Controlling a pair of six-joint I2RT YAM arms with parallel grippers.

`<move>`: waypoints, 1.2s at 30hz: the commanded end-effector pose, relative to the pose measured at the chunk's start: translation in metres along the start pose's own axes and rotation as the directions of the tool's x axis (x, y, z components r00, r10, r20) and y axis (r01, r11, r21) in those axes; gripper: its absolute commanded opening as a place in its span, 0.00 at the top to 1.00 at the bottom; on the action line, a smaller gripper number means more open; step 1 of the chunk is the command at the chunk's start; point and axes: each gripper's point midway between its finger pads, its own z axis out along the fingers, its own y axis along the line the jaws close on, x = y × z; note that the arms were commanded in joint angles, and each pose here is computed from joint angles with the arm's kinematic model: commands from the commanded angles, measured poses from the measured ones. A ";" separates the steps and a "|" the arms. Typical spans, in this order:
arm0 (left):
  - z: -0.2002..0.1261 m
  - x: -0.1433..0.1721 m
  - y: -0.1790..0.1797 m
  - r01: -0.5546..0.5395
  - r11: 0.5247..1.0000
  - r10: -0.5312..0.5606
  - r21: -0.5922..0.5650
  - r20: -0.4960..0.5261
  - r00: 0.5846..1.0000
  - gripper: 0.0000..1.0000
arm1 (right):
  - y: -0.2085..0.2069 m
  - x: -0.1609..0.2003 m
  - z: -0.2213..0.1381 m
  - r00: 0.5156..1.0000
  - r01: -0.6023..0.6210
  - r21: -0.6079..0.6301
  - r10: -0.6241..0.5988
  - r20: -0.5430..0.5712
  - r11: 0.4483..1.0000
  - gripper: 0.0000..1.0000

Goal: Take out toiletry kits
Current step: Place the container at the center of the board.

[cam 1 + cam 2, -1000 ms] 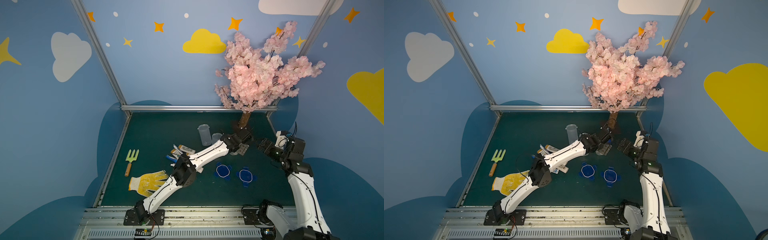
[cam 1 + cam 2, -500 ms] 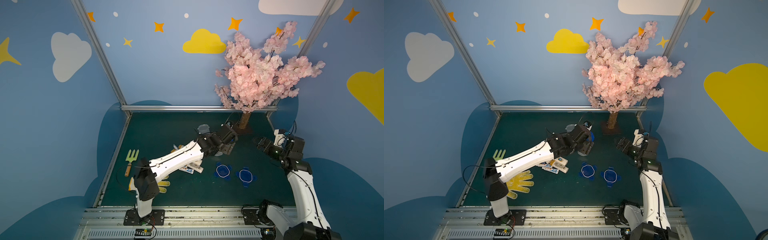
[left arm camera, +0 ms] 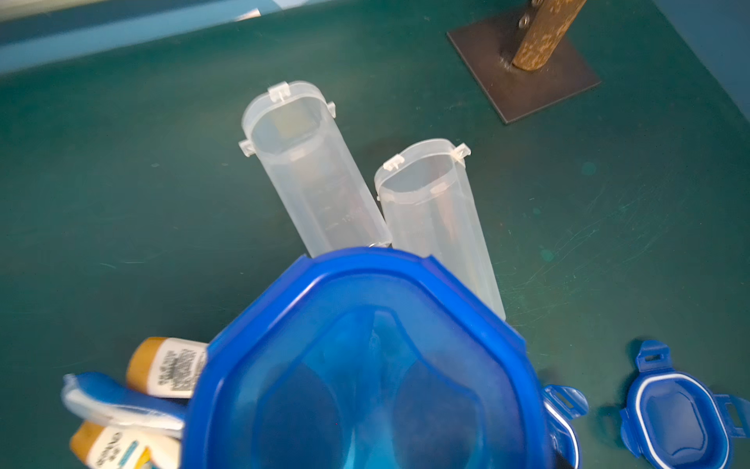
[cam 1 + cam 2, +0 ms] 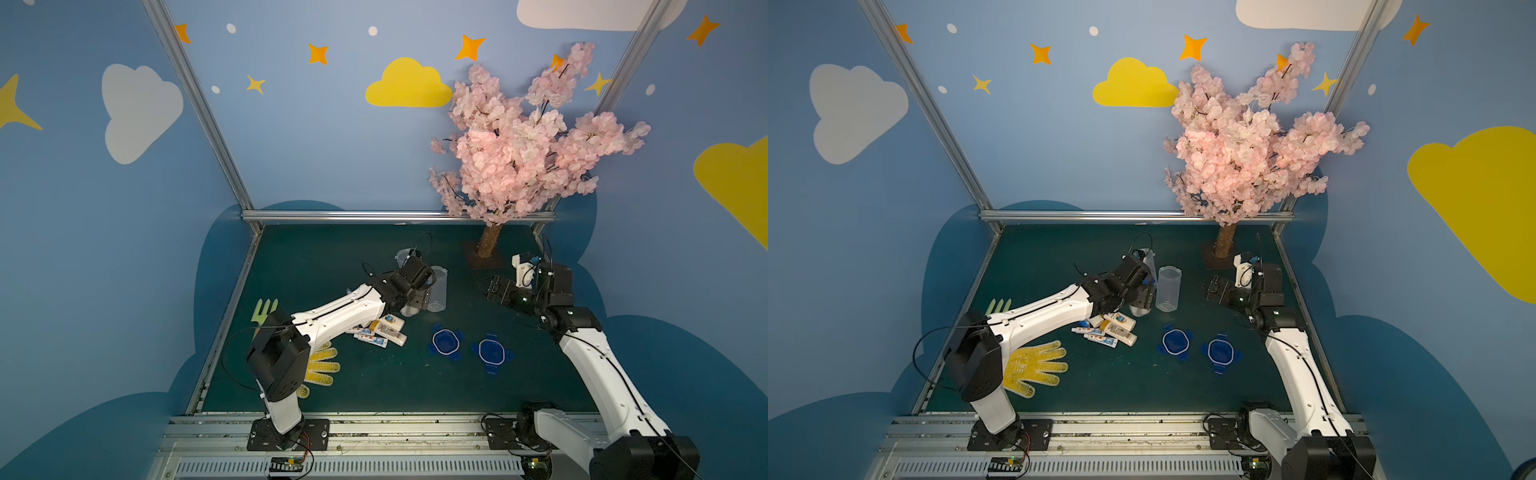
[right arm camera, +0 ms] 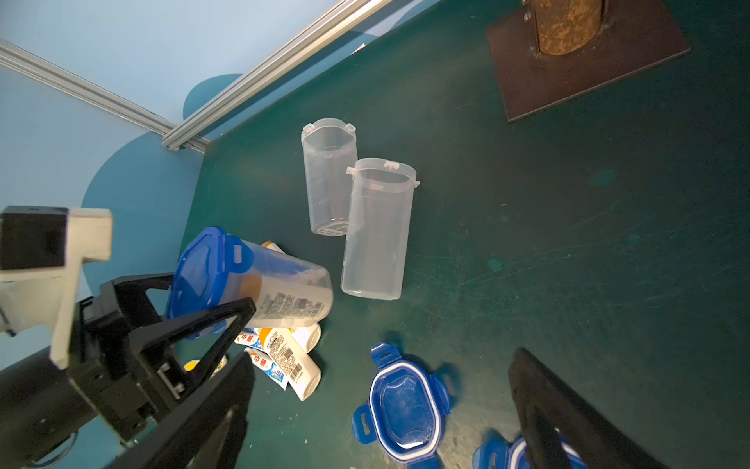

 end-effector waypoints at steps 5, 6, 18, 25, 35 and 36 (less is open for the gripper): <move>0.007 -0.021 -0.012 0.045 0.996 -0.054 0.080 0.111 0.992 0.51 | 0.008 -0.011 -0.003 0.999 0.012 -0.005 -0.012 0.034 1.000 0.03; 0.009 -0.020 -0.012 0.040 0.996 -0.048 0.077 0.105 0.993 0.51 | 0.010 -0.011 -0.002 0.999 0.014 -0.013 -0.014 0.035 1.000 0.03; 0.020 0.008 -0.011 0.029 0.998 -0.034 0.059 0.082 0.996 0.08 | 0.019 -0.012 0.001 0.998 0.025 -0.069 -0.021 0.063 0.997 0.03; 0.002 0.010 -0.019 -0.010 0.998 0.005 0.056 0.096 0.995 0.01 | 0.024 -0.012 0.006 0.998 0.031 -0.085 -0.026 0.058 0.996 0.03; -0.038 0.025 -0.013 0.023 0.998 -0.028 0.059 0.079 0.997 0.01 | 0.029 -0.011 0.014 0.999 0.036 -0.093 -0.033 0.033 0.995 0.03; -0.045 0.023 -0.011 0.026 0.998 -0.031 0.062 0.089 0.996 0.01 | 0.030 -0.011 0.015 0.999 0.039 -0.094 -0.036 0.033 0.995 0.03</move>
